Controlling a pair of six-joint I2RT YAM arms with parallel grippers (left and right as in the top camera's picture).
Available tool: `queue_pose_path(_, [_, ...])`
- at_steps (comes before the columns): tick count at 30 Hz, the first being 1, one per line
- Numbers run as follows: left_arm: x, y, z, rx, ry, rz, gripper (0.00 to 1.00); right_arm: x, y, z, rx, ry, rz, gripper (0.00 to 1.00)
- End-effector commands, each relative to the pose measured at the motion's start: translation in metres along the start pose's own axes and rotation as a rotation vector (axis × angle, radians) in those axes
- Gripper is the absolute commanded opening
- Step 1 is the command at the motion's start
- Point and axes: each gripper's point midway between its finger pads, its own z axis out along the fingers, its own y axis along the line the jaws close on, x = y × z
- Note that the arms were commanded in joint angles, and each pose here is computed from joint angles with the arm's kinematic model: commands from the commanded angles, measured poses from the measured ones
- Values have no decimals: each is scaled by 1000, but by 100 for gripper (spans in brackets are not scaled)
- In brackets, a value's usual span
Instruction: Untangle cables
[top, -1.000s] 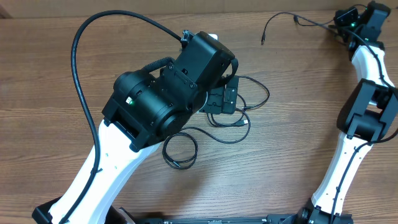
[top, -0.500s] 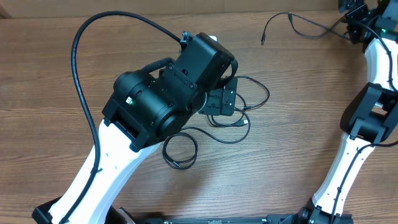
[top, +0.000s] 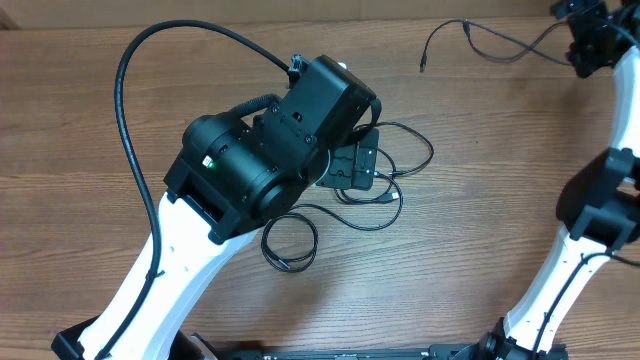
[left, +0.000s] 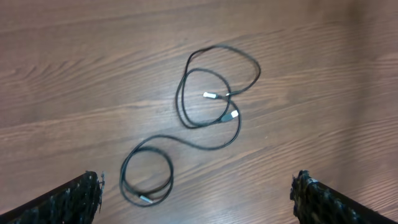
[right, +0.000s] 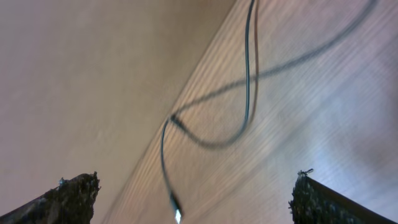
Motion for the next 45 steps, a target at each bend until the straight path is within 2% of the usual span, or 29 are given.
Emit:
queue_pose_path(1, [-2,17,-3,-35,6,-68,99,6,26,-38,-49,14,-16,100])
queue_pose_path(3, [-1,41,-2,-104,21,-210,100,21,38,-46,-110,90,-25,100])
queue_pose_path(6, [-9,65,1,-102,38,-333,100,39,61,-61,-217,173,-47,100])
queue_pose_path(8, [-14,81,2,-99,47,-389,100,54,70,-72,-227,210,-50,100])
queue_pose_path(11, [-20,105,2,-91,58,-398,100,79,78,-92,-172,237,-71,100])
queue_pose_path(16, [-26,136,0,-97,57,-381,100,131,90,-129,6,197,-218,100])
queue_pose_path(22, [-30,167,-4,-228,13,-399,100,242,116,-153,57,366,-472,100])
queue_pose_path(28, [-32,191,-10,-331,-20,-415,100,341,140,-144,44,500,-654,99])
queue_pose_path(32, [-31,220,-15,-367,-32,-514,99,371,131,-127,157,473,-653,95])
queue_pose_path(37, [-27,247,-21,-345,-21,-572,99,398,114,-108,226,540,-675,93])
queue_pose_path(42, [-29,232,-17,-216,5,-548,100,407,98,-90,273,568,-673,81])
queue_pose_path(45, [-29,227,-15,-197,9,-541,100,411,92,-78,277,571,-673,73])
